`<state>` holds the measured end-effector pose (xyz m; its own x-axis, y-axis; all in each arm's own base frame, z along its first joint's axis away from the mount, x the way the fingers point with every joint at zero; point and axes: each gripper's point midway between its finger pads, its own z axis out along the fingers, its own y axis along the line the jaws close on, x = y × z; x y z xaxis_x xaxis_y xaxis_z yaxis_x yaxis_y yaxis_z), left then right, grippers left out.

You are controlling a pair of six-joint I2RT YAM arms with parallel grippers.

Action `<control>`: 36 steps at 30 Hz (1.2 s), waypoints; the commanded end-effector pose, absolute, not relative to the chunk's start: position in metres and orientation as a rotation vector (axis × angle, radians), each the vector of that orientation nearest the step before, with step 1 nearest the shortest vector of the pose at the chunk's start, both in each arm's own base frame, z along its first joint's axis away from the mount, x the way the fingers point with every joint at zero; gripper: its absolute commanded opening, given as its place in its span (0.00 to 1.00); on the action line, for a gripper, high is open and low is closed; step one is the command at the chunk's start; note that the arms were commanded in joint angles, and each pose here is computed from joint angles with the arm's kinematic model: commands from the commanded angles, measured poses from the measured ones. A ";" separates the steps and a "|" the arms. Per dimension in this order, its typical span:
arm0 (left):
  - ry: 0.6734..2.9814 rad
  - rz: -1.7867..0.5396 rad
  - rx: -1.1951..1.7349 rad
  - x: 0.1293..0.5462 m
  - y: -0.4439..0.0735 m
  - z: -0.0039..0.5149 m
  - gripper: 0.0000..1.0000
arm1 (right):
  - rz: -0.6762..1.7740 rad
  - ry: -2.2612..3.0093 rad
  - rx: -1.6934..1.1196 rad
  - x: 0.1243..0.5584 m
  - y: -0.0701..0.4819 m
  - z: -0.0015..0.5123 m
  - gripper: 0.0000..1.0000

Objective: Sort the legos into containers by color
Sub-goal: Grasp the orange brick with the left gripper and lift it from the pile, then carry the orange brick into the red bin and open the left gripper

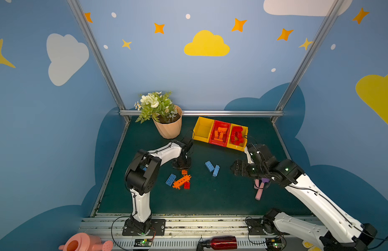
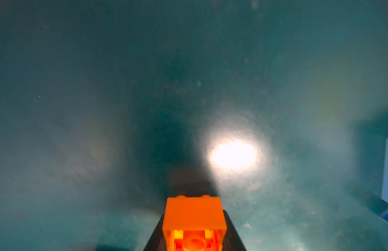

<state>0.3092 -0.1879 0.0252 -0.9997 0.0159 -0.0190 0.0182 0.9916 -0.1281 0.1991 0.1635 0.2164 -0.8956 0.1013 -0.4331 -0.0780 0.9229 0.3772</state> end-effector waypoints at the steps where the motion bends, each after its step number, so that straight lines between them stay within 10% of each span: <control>1: 3.089 -0.272 0.040 0.322 -0.203 0.050 0.26 | 0.522 2.627 0.022 0.196 0.159 0.218 0.92; 20: 2.573 -1.122 -0.019 0.516 -0.375 0.177 0.28 | 0.399 2.568 0.068 0.180 0.114 0.234 0.92; 32: 2.272 -1.316 -0.224 0.592 -0.408 0.163 0.32 | 0.377 2.565 0.128 0.173 0.093 0.235 0.92; 36: 2.241 -1.390 -0.228 0.596 -0.415 0.158 0.61 | 0.368 2.569 0.135 0.170 0.087 0.236 0.92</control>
